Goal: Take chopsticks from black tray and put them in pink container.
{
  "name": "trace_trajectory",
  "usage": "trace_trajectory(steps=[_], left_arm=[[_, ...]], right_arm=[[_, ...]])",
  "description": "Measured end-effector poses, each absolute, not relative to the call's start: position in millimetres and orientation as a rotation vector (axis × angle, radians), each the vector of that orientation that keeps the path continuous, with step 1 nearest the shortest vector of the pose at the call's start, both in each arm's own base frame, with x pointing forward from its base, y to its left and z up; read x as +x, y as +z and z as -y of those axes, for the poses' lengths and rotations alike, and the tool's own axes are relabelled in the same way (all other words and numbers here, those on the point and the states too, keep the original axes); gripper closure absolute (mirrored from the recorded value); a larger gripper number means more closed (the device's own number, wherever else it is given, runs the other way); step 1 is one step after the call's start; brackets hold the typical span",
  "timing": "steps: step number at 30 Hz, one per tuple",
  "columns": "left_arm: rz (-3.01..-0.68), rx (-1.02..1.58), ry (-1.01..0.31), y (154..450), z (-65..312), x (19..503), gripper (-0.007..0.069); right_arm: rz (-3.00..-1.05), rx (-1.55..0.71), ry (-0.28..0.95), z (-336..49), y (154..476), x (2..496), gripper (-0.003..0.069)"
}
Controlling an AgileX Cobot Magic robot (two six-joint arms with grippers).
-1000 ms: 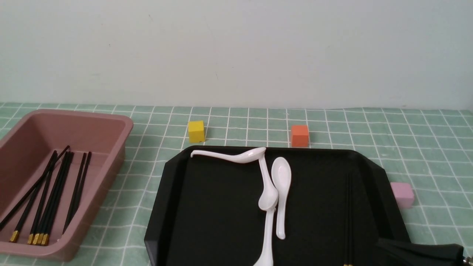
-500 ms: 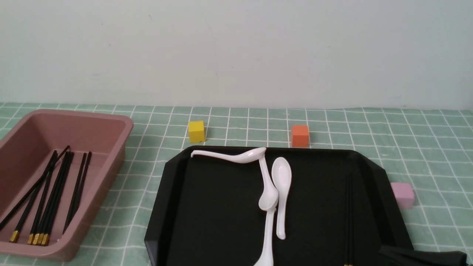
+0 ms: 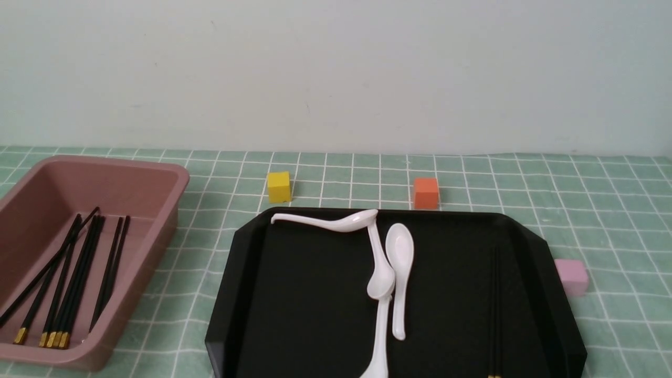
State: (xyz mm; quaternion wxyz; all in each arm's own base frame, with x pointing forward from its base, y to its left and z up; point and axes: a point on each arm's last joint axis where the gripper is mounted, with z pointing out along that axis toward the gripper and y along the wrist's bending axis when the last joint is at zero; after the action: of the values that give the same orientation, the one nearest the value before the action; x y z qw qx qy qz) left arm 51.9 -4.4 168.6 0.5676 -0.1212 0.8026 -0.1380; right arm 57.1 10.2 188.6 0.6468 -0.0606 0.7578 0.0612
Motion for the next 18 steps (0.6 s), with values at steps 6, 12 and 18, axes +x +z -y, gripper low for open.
trace_trajectory(steps=[6,12,18], left_arm=[[-1.886,-0.285,-0.324,168.6,4.4,51.9,0.0386],[-1.886,-0.285,-0.324,168.6,4.4,51.9,0.0386],[-1.886,-0.285,-0.324,168.6,4.4,51.9,0.0386]], right_arm=[[-1.81,-0.044,0.045,-3.2,177.4,54.0,0.0618],[-1.854,-0.036,0.038,-2.7,174.7,52.8,0.0613],[-1.855,-0.036,0.038,-2.7,174.6,52.8,0.0604]])
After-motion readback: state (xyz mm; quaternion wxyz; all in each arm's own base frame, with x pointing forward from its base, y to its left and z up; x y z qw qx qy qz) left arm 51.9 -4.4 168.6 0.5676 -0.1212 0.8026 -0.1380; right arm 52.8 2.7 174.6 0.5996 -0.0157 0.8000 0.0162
